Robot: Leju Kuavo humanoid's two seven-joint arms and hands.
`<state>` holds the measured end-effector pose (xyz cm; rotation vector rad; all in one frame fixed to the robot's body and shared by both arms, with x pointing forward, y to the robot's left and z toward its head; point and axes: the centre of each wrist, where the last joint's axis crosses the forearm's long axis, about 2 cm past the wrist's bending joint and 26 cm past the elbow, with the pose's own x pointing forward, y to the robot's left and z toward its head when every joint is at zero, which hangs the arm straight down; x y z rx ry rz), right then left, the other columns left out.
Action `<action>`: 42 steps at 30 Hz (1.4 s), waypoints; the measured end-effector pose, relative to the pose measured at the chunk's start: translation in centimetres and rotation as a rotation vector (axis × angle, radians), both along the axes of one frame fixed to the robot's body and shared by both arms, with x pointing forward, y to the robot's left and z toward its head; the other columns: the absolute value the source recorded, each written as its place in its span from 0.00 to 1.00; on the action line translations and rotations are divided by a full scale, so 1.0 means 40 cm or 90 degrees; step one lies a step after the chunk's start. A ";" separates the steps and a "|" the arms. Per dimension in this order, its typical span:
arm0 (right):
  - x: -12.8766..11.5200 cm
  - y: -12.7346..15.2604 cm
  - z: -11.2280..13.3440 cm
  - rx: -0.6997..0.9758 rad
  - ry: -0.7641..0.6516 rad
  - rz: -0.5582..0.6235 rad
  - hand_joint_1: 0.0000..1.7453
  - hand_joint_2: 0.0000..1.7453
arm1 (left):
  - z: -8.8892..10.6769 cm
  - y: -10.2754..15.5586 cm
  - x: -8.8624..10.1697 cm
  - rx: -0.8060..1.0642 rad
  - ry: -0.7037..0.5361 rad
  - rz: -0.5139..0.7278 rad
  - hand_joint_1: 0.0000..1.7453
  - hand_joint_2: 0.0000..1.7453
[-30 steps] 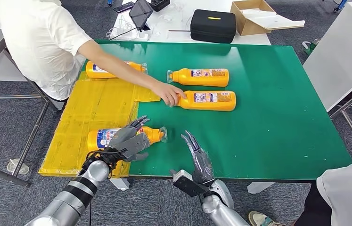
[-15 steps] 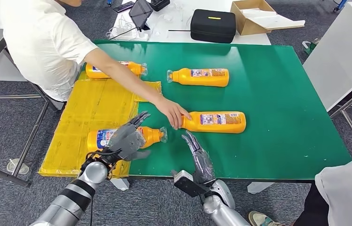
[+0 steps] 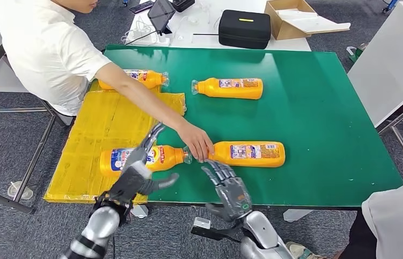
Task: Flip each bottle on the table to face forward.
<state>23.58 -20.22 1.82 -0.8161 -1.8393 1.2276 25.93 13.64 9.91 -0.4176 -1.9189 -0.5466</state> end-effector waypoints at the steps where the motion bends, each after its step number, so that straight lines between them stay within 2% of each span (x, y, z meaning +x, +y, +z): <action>1: -0.011 -0.027 0.000 -0.027 -0.006 -0.026 0.00 1.00 | 0.008 -0.005 -0.029 -0.064 0.031 -0.006 0.00 1.00; 3: -0.030 -0.078 -0.002 -0.066 -0.014 -0.066 0.00 1.00 | 0.022 -0.005 -0.068 -0.138 0.056 0.004 0.00 1.00; 6: -0.045 -0.139 0.001 -0.102 -0.029 -0.091 0.00 1.00 | 0.034 0.001 -0.098 -0.161 0.049 0.037 0.00 1.00; 11: -0.045 -0.172 0.030 -0.133 -0.075 -0.087 0.00 1.00 | 0.036 -0.004 -0.123 -0.159 0.034 0.084 0.00 1.00; 19: -0.038 -0.193 0.047 -0.145 -0.089 -0.134 0.00 1.00 | 0.037 -0.011 -0.129 -0.150 0.027 0.121 0.00 1.00; 34: -0.033 -0.224 0.050 -0.148 -0.087 -0.152 0.00 1.00 | 0.034 -0.008 -0.130 -0.146 0.026 0.135 0.00 1.00; 42: 0.040 -0.272 0.051 -0.109 -0.046 -0.187 0.00 1.00 | 0.030 -0.011 -0.131 -0.147 0.030 0.136 0.00 1.00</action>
